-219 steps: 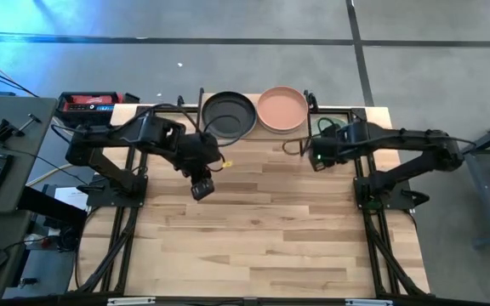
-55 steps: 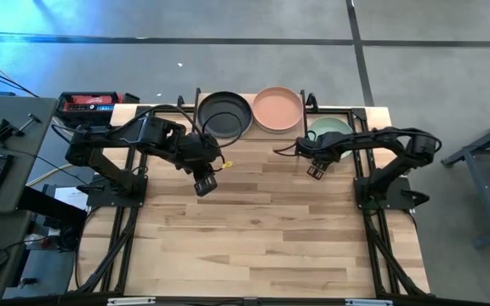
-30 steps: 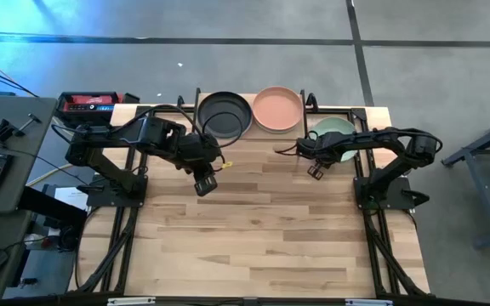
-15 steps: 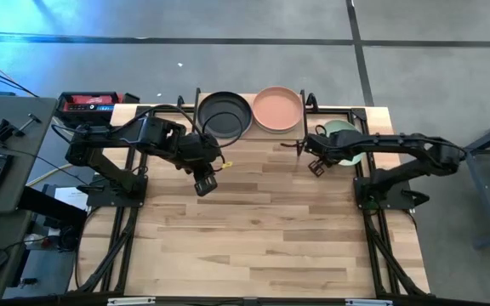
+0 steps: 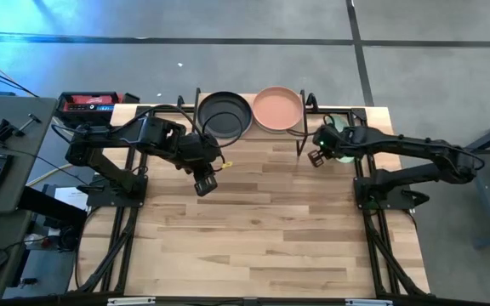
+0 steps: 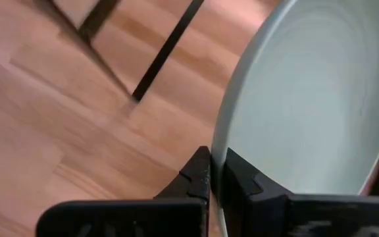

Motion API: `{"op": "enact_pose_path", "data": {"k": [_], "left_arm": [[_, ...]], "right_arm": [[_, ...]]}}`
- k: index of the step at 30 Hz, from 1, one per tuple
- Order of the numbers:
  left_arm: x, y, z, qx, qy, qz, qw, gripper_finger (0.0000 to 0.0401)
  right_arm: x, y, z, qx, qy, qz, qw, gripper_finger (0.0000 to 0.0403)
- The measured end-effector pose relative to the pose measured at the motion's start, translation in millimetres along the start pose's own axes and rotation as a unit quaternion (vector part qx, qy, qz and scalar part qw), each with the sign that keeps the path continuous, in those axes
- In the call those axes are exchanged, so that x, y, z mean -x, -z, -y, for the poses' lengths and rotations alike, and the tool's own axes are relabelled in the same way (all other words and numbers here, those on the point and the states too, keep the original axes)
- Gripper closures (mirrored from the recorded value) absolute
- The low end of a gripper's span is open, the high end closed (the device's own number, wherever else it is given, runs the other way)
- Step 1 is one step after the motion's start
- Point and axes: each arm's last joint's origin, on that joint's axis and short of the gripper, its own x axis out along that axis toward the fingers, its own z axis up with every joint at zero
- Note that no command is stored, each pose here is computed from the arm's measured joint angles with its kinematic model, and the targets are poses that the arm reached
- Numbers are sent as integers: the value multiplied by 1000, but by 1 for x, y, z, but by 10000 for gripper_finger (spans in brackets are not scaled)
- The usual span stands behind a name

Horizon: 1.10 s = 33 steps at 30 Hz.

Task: Place and stack plates onto a shelf
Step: Stack the green plate on top of the other black plate on the shelf

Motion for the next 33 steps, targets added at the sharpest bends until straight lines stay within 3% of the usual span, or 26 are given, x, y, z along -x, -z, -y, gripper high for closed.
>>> {"op": "enact_pose_path", "data": {"k": [17,27,33], "left_arm": [[0,0,0,3,-1,-1,1000,325],[-2,0,0,68,-5,-5,998,325],[-2,0,0,139,-9,-1,990,325]], "right_arm": [[54,-35,3,1,14,72,997,403],[95,-63,12,35,33,144,988,403],[107,-77,17,79,44,159,983,403]]}}
